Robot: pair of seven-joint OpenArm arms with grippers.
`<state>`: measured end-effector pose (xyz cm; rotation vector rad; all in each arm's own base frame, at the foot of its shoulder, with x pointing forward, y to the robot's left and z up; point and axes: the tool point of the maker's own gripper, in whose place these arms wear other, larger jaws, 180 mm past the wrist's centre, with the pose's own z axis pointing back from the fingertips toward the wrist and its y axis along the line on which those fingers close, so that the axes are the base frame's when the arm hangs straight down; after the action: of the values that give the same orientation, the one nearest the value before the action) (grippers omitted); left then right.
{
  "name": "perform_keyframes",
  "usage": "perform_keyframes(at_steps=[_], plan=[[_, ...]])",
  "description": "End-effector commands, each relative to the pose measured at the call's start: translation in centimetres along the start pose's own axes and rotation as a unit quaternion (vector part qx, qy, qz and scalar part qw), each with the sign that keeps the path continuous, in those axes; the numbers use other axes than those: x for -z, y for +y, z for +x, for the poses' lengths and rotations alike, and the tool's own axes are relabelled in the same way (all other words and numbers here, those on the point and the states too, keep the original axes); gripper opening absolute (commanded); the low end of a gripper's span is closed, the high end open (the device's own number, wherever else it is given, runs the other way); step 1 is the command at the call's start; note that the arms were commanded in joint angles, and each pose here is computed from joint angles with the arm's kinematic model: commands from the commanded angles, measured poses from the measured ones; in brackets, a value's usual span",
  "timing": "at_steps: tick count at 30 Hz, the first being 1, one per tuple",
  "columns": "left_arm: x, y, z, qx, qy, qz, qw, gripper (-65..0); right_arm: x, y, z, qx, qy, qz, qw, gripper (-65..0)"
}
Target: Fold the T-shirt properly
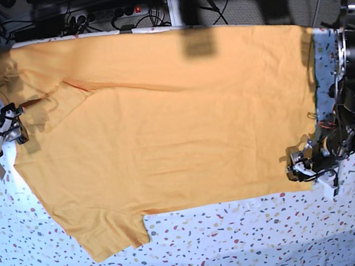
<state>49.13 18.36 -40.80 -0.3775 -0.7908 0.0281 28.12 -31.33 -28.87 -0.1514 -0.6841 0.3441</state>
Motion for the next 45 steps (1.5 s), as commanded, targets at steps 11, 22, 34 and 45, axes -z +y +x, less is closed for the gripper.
perform_keyframes(at_steps=[11, 22, 34, 45], plan=[[-0.1, -1.2, 4.3, 0.051, -0.052, -0.001, 0.997, -33.9, -0.6, -0.8, 1.3, -0.006, -0.020, -0.011, 0.9997, -23.4], [-0.2, -0.1, 5.4, 0.043, -0.081, 0.030, 0.995, -65.0, -0.7, -0.2, 2.0, 0.002, -0.040, 0.007, 0.9992, -23.4], [-0.2, -0.2, 5.4, 0.044, -0.080, 0.029, 0.995, -65.0, 2.9, -6.2, 9.1, 0.114, -0.150, -0.038, 0.9814, -23.5], [-0.1, -0.9, 5.8, 0.048, -0.084, 0.022, 0.995, -65.0, 12.2, -12.2, 9.4, 0.245, -0.056, -0.023, 0.9676, -23.4]])
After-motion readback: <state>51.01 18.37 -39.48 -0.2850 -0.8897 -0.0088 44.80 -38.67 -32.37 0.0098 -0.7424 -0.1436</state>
